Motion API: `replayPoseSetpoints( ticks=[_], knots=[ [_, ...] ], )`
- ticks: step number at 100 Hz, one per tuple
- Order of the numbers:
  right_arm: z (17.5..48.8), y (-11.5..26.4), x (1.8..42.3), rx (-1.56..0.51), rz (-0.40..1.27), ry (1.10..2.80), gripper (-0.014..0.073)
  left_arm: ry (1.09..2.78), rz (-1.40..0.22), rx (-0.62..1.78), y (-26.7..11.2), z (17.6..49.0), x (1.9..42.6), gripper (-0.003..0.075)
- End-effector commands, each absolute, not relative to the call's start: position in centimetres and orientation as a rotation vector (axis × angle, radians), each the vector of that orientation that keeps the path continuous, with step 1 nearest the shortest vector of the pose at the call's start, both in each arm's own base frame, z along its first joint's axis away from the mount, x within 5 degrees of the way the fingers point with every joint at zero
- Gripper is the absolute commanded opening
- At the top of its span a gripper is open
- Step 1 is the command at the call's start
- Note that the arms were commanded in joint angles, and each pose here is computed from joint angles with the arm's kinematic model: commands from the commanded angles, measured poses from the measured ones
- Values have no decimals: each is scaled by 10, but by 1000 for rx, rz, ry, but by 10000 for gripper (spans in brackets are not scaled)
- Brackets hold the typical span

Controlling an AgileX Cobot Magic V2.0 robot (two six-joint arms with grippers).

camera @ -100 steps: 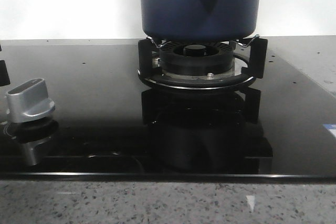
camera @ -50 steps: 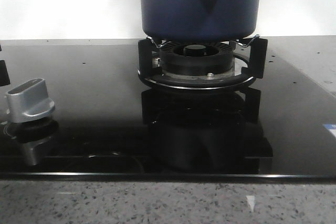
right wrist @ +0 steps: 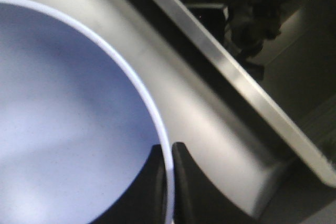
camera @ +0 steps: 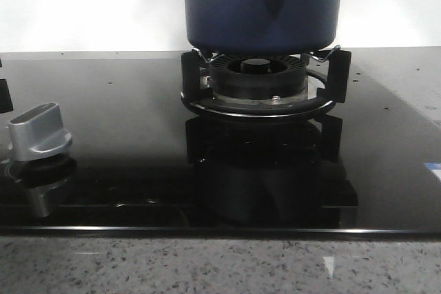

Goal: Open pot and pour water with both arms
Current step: 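Tilt the blue bowl with the right gripper to pour water into the pot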

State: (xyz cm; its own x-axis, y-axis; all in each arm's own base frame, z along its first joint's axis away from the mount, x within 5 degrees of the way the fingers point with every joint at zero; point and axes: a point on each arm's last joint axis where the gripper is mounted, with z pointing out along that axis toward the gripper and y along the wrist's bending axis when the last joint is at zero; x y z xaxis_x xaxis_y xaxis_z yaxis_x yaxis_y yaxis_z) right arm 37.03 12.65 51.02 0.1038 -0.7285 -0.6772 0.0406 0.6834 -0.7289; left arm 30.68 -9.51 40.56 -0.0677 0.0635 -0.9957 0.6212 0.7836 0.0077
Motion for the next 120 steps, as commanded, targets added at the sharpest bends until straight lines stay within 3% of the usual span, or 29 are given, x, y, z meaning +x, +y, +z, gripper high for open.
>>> replayPoseSetpoints(
  ticks=[1, 82, 120],
  knots=[
    [549, 121, 343, -621, -644, 1188, -47, 1507, -542, 509, -93, 433, 294, 316],
    [561, 130, 336, -758, -769, 962, -47, 1507, -542, 509, -93, 433, 294, 316],
    [559, 127, 338, -716, -736, 1015, -47, 1507, -542, 509, -93, 433, 294, 316]
  ],
)
